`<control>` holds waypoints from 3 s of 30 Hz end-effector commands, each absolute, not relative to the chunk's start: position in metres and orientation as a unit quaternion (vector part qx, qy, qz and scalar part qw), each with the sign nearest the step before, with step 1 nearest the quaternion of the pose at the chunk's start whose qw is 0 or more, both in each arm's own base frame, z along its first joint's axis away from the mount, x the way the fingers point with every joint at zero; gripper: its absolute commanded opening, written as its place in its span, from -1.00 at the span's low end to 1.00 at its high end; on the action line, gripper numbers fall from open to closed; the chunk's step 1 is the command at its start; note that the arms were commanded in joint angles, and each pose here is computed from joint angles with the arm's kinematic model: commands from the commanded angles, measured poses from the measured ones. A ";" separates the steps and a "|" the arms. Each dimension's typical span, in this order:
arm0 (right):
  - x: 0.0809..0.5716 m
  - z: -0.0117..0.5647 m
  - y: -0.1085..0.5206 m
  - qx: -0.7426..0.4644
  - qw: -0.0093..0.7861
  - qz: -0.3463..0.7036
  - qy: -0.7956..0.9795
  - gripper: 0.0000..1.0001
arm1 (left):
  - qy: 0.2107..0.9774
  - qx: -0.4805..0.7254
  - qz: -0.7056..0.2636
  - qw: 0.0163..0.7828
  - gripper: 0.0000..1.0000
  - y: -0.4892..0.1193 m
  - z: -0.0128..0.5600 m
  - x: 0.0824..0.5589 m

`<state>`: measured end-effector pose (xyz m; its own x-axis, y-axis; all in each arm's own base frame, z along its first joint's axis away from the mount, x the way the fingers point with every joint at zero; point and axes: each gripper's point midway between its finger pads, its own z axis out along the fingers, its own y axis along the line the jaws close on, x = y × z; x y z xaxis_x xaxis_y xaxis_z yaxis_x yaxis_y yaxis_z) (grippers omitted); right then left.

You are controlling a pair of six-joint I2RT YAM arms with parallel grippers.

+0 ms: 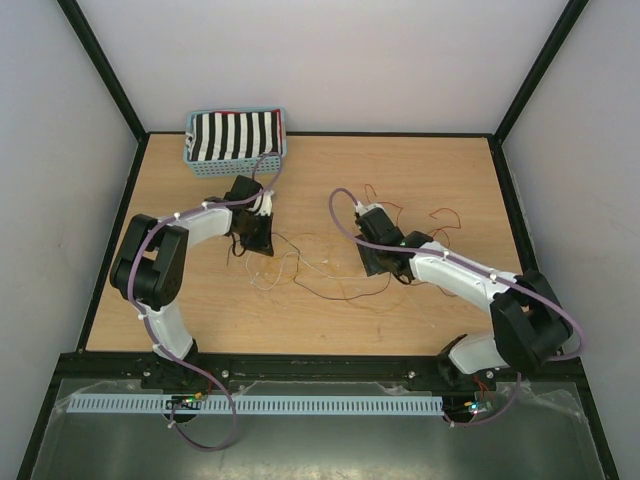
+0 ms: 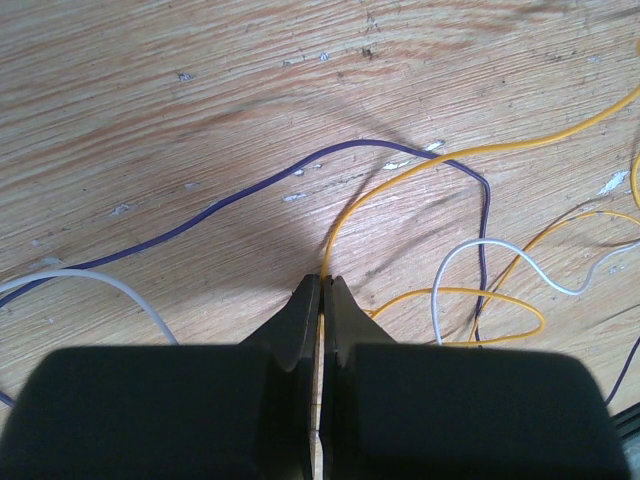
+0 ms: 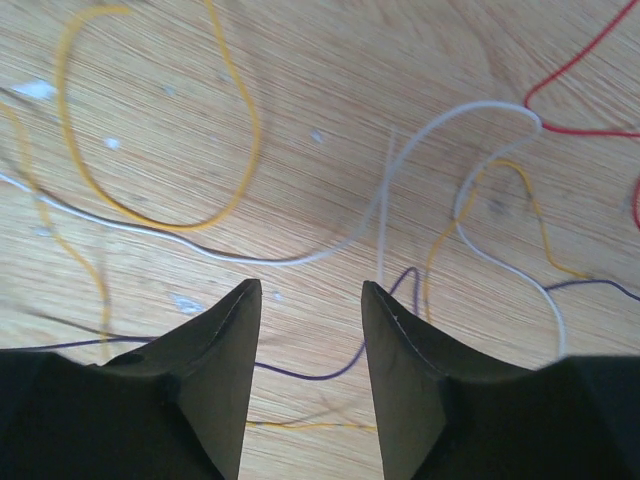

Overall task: Zip-tie the wires
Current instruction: Adjust the cable at the center of the board.

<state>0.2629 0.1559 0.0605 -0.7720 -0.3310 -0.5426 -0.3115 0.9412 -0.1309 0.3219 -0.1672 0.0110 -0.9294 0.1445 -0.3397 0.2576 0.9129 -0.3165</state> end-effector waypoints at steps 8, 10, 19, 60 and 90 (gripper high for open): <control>0.300 0.064 0.204 -0.116 0.332 0.059 0.934 0.23 | 0.978 0.100 -0.150 0.104 -1.00 -0.149 -0.005 0.295; 0.309 0.056 0.205 -0.117 0.334 0.047 0.934 0.24 | 0.978 0.100 -0.150 0.104 -1.00 -0.150 -0.005 0.295; 0.319 0.026 0.202 -0.128 0.310 0.003 0.942 0.20 | 0.978 0.101 -0.152 0.105 -1.00 -0.150 -0.004 0.294; 0.321 0.063 0.115 -0.183 0.307 -0.194 0.914 0.30 | 0.987 0.074 -0.109 0.090 -1.00 -0.125 -0.016 0.289; 0.412 0.077 0.102 -0.043 0.318 -0.097 0.942 0.46 | 0.964 0.048 -0.179 0.190 0.43 -0.133 0.063 0.315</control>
